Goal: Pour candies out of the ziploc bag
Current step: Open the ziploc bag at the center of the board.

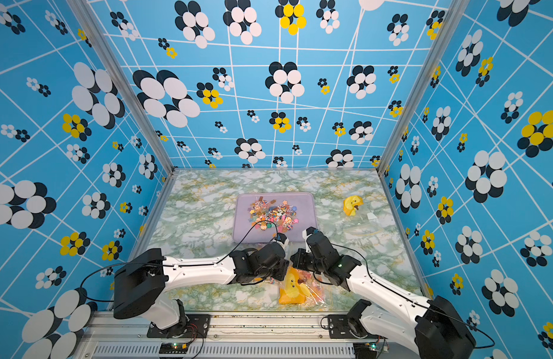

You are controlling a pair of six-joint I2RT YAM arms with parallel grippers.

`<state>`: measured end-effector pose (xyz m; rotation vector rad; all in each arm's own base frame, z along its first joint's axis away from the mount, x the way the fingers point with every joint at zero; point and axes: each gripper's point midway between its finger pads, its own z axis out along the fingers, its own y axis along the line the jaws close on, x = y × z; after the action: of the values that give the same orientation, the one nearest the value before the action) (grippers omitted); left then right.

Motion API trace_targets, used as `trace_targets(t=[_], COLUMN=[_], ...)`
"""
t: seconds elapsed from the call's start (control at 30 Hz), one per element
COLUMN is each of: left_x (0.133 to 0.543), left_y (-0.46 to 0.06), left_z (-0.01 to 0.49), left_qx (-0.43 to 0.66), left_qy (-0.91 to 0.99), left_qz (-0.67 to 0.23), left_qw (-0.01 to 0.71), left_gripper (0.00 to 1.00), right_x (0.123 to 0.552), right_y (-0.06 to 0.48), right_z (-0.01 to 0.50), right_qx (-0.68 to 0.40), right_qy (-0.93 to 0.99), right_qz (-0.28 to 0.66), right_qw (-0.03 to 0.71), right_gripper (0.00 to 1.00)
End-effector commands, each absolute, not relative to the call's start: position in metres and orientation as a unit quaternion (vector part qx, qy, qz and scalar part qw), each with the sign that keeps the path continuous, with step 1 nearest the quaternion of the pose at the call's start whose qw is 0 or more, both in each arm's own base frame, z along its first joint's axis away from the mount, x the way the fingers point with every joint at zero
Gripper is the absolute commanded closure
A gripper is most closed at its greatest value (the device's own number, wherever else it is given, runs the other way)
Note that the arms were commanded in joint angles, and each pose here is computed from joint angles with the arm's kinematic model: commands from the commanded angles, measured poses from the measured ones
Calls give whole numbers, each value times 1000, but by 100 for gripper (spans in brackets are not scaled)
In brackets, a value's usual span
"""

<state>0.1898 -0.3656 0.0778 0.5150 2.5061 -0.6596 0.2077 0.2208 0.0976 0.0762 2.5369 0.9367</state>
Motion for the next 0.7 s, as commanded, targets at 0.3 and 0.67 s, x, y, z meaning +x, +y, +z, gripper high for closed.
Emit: trace_targets(t=[0.3, 0.67], left_x=[212, 230], left_y=[-325, -292], left_z=[109, 140], left_qx=[160, 146], left_qy=[919, 909], left_qz=[-189, -163], left_qw=[307, 355], left_gripper=[100, 100], right_x=[207, 207], right_y=[215, 199], right_z=[105, 103], right_qx=[9, 13], right_qy=[922, 934], right_qz=[314, 271], right_qw=[224, 234], right_gripper=[100, 100])
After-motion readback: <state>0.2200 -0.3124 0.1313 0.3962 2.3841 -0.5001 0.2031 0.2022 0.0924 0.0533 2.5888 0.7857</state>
